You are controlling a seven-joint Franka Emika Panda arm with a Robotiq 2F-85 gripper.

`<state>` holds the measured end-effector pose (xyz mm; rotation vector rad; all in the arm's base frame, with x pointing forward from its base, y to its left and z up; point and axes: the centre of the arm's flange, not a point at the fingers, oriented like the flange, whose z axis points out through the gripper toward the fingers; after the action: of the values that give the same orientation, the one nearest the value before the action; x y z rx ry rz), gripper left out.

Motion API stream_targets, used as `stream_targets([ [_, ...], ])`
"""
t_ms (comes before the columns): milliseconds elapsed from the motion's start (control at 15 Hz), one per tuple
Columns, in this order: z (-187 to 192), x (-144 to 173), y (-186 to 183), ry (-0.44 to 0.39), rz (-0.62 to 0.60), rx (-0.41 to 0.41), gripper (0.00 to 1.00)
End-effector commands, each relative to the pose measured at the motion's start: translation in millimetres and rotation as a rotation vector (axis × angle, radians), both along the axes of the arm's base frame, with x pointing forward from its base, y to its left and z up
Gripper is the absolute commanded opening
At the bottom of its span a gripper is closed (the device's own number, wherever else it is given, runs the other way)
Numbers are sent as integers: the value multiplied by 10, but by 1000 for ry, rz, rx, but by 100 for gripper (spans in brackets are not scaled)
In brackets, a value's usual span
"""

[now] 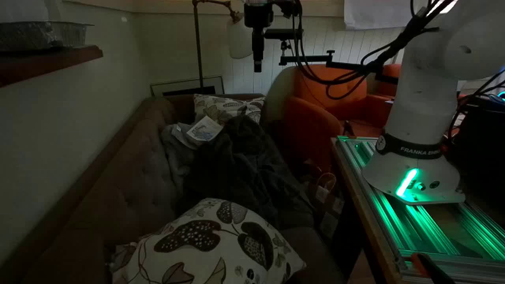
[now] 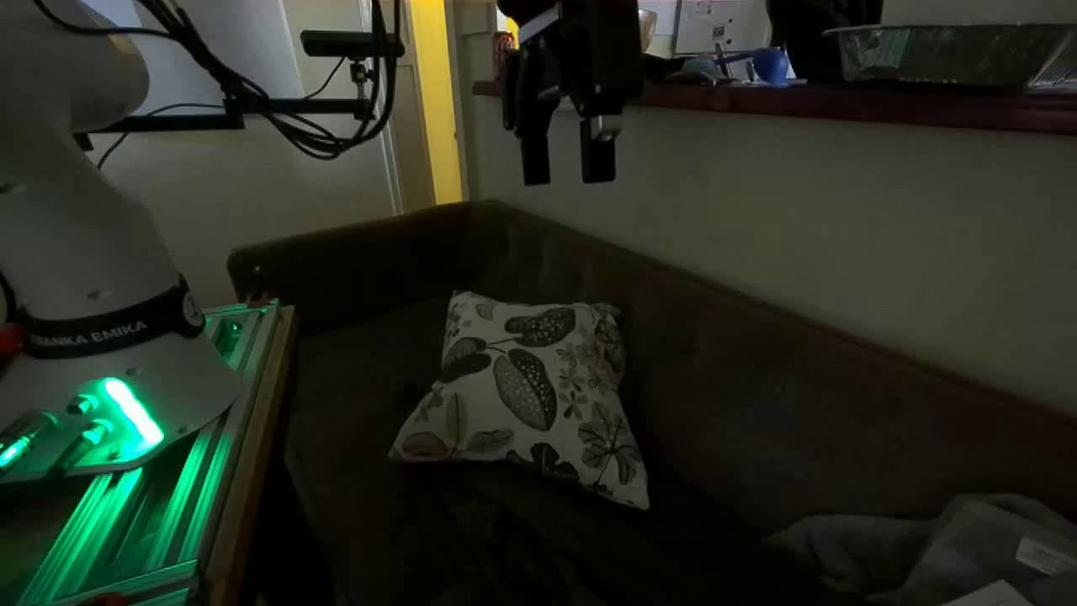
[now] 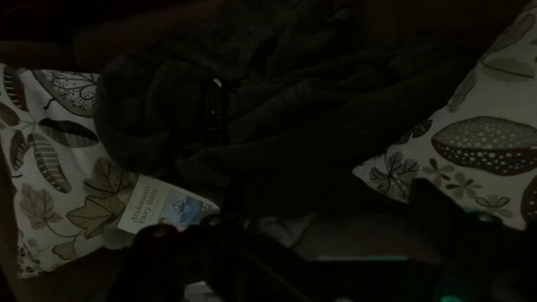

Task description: Put the remote on the backrest of the chair

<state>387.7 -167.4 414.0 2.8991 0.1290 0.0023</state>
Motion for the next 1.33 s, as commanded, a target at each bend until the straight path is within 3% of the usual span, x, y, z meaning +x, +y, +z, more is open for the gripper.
stream_targets([
  [0,0,0,0,0,0,0,100],
  [267,0,0,0,0,0,0,100],
  [467,-145,247,-222,-18,-3,75,100],
  [800,-643,831,-772,-23,57,202,100],
  [1267,-1600,1368,-1176,93,91,169,100],
])
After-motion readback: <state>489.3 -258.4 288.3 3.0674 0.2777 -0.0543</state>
